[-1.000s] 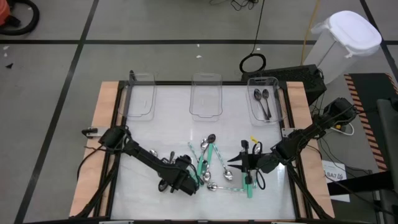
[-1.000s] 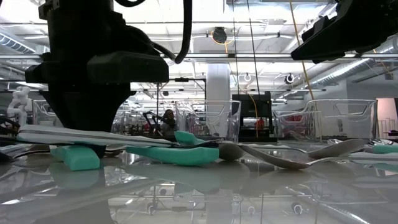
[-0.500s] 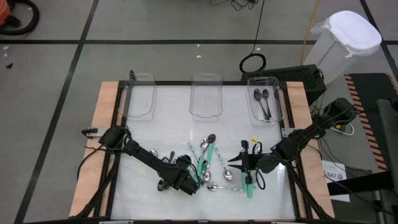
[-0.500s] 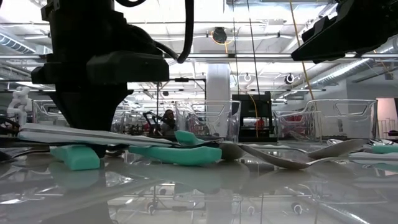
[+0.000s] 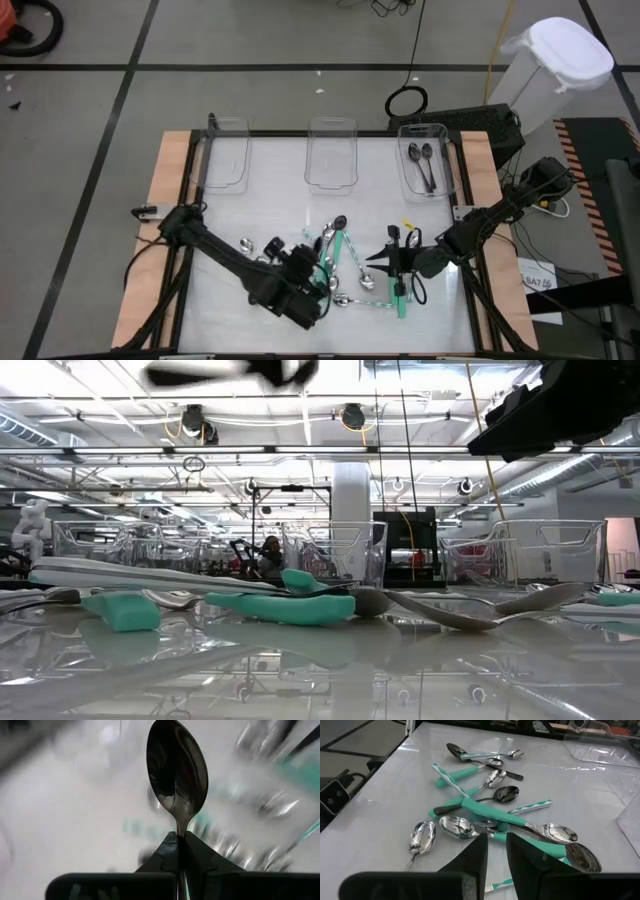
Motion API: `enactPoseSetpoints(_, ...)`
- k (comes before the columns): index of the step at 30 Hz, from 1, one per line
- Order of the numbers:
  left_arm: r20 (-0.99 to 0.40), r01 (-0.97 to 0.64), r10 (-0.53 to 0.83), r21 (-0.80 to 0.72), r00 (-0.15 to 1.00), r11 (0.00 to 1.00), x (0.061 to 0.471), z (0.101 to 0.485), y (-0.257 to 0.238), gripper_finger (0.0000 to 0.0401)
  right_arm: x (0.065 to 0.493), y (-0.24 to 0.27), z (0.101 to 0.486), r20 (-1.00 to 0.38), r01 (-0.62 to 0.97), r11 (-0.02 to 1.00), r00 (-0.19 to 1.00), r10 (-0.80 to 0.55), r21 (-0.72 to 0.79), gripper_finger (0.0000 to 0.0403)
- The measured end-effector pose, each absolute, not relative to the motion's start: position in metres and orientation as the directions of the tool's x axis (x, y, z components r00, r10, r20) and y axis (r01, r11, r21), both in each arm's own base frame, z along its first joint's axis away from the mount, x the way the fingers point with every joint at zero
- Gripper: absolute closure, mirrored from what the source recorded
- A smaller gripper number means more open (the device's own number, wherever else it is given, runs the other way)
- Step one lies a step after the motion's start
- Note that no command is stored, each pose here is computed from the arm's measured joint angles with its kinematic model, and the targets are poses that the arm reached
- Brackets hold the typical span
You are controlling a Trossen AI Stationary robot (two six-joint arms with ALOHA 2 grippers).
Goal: Sort silverware by color (type)
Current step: Put the black spoon into the right transparent bin
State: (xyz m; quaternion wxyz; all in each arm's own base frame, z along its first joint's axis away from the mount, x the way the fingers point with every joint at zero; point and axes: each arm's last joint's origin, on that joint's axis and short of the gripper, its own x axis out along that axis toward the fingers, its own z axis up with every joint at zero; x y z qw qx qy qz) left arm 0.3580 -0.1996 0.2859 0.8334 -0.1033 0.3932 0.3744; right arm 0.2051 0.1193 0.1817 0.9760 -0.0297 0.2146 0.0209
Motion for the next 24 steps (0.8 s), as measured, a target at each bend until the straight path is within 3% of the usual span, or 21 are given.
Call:
enactPoseSetpoints(4, -0.557, -0.646, 0.606, 0.153, 0.568, 0.748, 0.362, 0.32, -0.208, 0.0394, 0.209, 0.121, 0.187, -0.352, -0.029, 0.999, 0.936, 0.02, -0.02, 0.0335)
enactPoseSetpoints(9, -0.39, -0.642, 0.664, 0.207, 0.638, 0.738, 0.373, 0.336, -0.208, 0.0394, 0.218, 0.127, 0.191, -0.245, -0.02, 0.999, 0.969, 0.028, 0.036, 0.0335)
enactPoseSetpoints(17, -0.317, -0.69, 0.698, 0.156, 0.642, 0.706, 0.394, 0.341, -0.195, 0.0394, 0.228, 0.13, 0.19, -0.117, 0.088, 0.996, 0.989, -0.086, 0.01, 0.0326)
enactPoseSetpoints(24, -0.266, -0.665, 0.665, 0.104, 0.698, 0.739, 0.407, 0.352, -0.2, 0.0394, 0.23, 0.131, 0.2, -0.018, 0.091, 0.995, 0.996, -0.092, -0.026, 0.0281)
